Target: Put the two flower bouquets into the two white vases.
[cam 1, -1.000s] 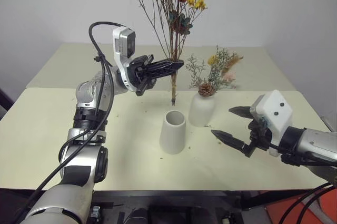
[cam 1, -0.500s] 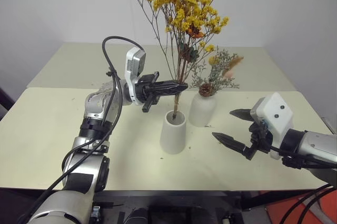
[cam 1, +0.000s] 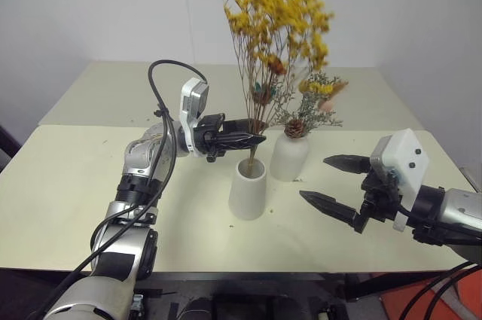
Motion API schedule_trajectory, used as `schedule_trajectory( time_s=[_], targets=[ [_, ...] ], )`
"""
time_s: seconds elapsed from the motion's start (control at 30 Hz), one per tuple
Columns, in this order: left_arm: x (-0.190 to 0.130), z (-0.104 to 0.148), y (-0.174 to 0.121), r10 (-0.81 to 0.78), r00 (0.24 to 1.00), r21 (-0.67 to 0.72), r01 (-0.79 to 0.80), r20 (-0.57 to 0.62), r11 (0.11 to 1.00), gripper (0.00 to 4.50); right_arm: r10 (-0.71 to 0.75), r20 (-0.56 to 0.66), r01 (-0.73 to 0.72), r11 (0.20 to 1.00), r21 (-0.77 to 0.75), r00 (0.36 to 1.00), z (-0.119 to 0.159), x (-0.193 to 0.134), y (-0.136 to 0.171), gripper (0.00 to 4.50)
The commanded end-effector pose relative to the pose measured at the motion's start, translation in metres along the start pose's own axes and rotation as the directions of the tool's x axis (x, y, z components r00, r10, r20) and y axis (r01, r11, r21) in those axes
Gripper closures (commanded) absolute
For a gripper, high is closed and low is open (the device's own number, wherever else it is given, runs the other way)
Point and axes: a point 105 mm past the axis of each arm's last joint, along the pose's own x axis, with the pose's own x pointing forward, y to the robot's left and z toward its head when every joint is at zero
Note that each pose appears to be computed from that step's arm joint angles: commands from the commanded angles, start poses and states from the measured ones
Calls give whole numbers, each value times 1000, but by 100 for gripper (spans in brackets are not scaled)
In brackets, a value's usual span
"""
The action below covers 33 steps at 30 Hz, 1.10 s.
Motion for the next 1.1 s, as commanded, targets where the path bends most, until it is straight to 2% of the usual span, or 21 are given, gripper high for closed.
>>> schedule_trajectory(
  time_s=[0.03, 0.13, 0.17, 0.4, 0.73, 0.93, 1.1],
  targets=[
    [4, 9, -4, -23, 1000, 65, 23, 3, 998, 103, -6, 16, 7, 999, -40, 1000, 4, -2, 1, 0],
    [3, 8, -5, -24, 1000, 78, 25, -10, 997, 14, -9, 10, 10, 999, -40, 1000, 2, -2, 0, 0],
    [2, 8, -6, -26, 999, 84, 27, -20, 996, 5, -11, 8, 11, 999, -41, 1000, 2, -2, 0, 0],
    [-17, 10, -14, -34, 995, 97, 43, -92, 994, 5, -18, -5, 18, 998, -54, 1000, -1, -3, -2, 0],
    [-44, 5, -29, 41, 995, 62, -35, -92, 997, 5, -19, -16, 18, 998, -65, 1000, -4, -2, -4, 0],
    [-67, -1, -29, 171, 974, 107, -156, -150, 982, 5, -11, -20, 10, 998, -70, 1000, -5, -2, -5, 0],
    [-83, 17, -26, 265, 958, 172, -244, -111, 954, 5, -7, -27, 5, 998, -70, 1000, -5, -2, -6, 0]
  ],
)
